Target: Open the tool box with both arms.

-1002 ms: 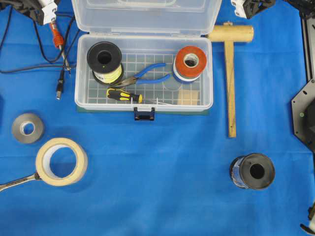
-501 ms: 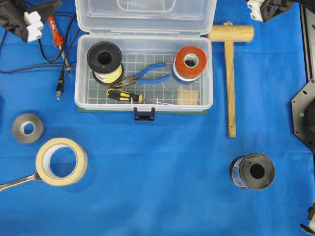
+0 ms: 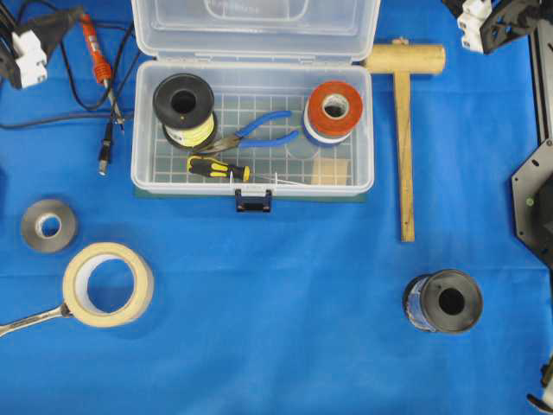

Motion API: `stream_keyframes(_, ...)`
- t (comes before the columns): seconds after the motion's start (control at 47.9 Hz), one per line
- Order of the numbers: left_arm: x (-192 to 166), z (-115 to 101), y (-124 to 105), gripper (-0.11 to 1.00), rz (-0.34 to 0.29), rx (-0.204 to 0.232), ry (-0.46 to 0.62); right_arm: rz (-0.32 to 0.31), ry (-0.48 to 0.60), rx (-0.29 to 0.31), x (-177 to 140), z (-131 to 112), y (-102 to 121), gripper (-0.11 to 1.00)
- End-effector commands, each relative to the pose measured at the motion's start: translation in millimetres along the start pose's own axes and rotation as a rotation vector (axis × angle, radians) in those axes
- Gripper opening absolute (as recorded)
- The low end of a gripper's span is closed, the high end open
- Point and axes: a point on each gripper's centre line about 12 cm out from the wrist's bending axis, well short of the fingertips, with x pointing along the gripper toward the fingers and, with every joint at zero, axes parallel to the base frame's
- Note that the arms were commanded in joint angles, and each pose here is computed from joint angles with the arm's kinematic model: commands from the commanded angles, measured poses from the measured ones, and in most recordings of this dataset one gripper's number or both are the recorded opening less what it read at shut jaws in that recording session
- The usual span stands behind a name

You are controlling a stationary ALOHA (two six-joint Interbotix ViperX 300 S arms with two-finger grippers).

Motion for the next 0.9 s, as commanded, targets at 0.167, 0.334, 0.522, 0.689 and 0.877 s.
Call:
stream_keyframes(0.167, -8, 5, -45, 0.79, -0.196, 0.028, -0.015, 0.180, 0.026, -0.074, -14, -7, 51, 0.81)
stream_keyframes(0.334, -20, 3, -78, 0.79, -0.350, 0.071, -0.007, 0.355, 0.065, -0.166, -34, -22, 95, 0.81)
stream_keyframes(0.522, -34, -3, -109, 0.79, -0.501, 0.127, 0.022, 0.535, 0.121, -0.273, -58, -42, 137, 0.81)
stream_keyframes(0.689, -46, -9, -129, 0.79, -0.603, 0.171, 0.053, 0.617, 0.149, -0.327, -69, -53, 155, 0.81)
stream_keyframes(0.877, -52, -9, -131, 0.78, -0.626, 0.178, 0.051, 0.629, 0.141, -0.338, -74, -54, 154, 0.81)
